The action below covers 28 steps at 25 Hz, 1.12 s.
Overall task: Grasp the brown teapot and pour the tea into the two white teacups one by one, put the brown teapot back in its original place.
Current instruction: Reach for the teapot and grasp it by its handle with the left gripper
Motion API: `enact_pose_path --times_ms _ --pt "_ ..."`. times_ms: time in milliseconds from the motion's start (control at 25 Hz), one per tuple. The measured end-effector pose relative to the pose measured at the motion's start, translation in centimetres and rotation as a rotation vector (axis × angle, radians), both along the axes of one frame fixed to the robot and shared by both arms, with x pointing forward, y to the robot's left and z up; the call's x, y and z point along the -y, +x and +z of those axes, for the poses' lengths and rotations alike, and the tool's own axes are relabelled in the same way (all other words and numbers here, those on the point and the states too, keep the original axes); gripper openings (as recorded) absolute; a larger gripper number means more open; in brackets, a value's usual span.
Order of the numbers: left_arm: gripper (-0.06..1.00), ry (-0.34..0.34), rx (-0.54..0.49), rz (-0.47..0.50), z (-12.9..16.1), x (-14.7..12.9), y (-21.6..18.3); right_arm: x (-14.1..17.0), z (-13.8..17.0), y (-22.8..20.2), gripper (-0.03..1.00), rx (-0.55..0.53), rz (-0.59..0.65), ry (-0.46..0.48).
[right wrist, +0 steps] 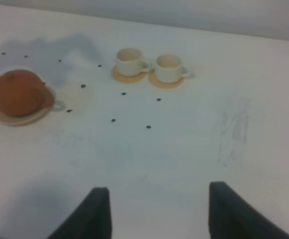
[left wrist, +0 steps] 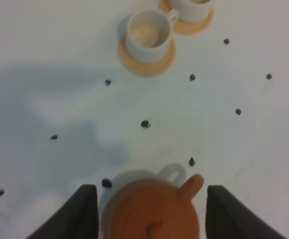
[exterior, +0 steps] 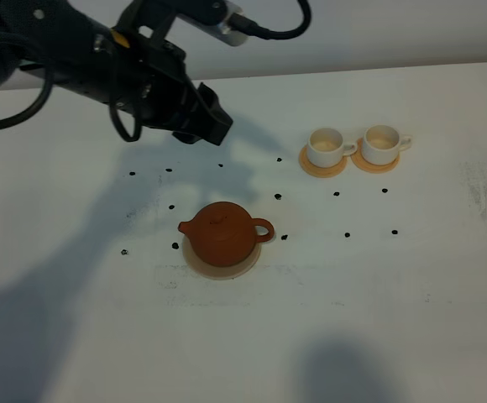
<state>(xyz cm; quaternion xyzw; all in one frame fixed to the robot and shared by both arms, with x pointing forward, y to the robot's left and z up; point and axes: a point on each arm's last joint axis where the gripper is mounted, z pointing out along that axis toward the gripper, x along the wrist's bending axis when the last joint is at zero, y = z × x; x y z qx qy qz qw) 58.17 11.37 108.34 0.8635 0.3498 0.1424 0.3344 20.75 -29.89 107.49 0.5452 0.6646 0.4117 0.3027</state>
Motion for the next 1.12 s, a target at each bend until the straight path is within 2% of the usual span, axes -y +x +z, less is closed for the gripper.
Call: enact_pose_path --times_ms 160,280,680,840,1000,1120 --pt "0.49 0.026 0.009 -0.032 -0.7 1.6 0.9 0.0 -0.4 0.2 0.43 -0.012 0.0 -0.002" --pt "0.49 0.052 0.02 -0.048 -1.2 2.4 1.6 -0.2 -1.7 0.9 0.43 -0.067 -0.005 -0.003" --pt "0.49 0.126 0.047 -0.064 -2.0 3.1 3.0 -0.2 -2.0 1.1 0.43 -0.069 -0.016 0.017" --pt "0.49 0.133 0.047 -0.064 -2.4 3.1 3.2 -0.2 -2.1 1.1 0.43 -0.085 -0.019 0.01" --pt "0.49 0.118 0.083 -0.054 -2.2 3.2 3.5 0.4 -2.0 1.8 0.43 -0.019 -0.076 -0.02" --pt "0.49 0.11 0.1 -0.05 -2.1 3.3 3.7 0.7 -2.2 2.1 0.43 -0.012 -0.12 -0.017"
